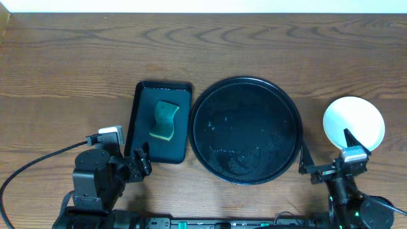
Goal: Clean dirty plates on tray and stack at the side
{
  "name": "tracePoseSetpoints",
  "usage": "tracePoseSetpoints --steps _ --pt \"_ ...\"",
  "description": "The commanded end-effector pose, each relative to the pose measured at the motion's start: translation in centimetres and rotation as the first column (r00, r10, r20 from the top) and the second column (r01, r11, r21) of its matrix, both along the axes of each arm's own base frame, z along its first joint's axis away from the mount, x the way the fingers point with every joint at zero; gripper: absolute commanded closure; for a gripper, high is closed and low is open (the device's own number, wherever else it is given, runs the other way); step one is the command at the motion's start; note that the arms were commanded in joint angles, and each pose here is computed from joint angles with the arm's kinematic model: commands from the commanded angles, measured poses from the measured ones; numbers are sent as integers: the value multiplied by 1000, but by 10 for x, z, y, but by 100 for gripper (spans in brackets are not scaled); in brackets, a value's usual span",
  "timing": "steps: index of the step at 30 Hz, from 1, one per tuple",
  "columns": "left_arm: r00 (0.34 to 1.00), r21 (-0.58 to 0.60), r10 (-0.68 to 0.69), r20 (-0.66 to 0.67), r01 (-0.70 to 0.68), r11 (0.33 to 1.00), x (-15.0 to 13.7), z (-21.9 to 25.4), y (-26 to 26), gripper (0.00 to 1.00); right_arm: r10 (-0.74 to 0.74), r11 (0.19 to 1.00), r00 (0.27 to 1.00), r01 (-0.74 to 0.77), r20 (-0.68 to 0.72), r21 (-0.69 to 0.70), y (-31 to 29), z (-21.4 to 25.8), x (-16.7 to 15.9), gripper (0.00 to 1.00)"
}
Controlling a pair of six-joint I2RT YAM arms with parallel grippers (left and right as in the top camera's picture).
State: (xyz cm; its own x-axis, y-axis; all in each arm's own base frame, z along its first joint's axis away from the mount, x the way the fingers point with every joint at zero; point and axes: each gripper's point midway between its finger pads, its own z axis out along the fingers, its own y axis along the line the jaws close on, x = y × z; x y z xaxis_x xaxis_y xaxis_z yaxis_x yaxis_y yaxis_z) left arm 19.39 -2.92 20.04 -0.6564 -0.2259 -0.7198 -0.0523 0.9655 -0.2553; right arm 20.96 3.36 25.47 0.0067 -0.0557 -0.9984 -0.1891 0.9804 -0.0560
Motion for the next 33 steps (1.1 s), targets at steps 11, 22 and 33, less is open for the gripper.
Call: tracePoseSetpoints --steps 11,22,33 --pt "1000 10 1 -6 -1 1000 0 -3 1 22 -67 998 995 68 80 -4 -9 -62 35 1" --pt "1000 10 1 -6 -1 1000 0 -3 1 22 -67 998 996 67 -63 -11 -9 -96 35 1" --pt "1000 10 1 -6 -1 1000 0 -3 1 22 -67 998 996 67 -63 -11 -9 -96 35 1"
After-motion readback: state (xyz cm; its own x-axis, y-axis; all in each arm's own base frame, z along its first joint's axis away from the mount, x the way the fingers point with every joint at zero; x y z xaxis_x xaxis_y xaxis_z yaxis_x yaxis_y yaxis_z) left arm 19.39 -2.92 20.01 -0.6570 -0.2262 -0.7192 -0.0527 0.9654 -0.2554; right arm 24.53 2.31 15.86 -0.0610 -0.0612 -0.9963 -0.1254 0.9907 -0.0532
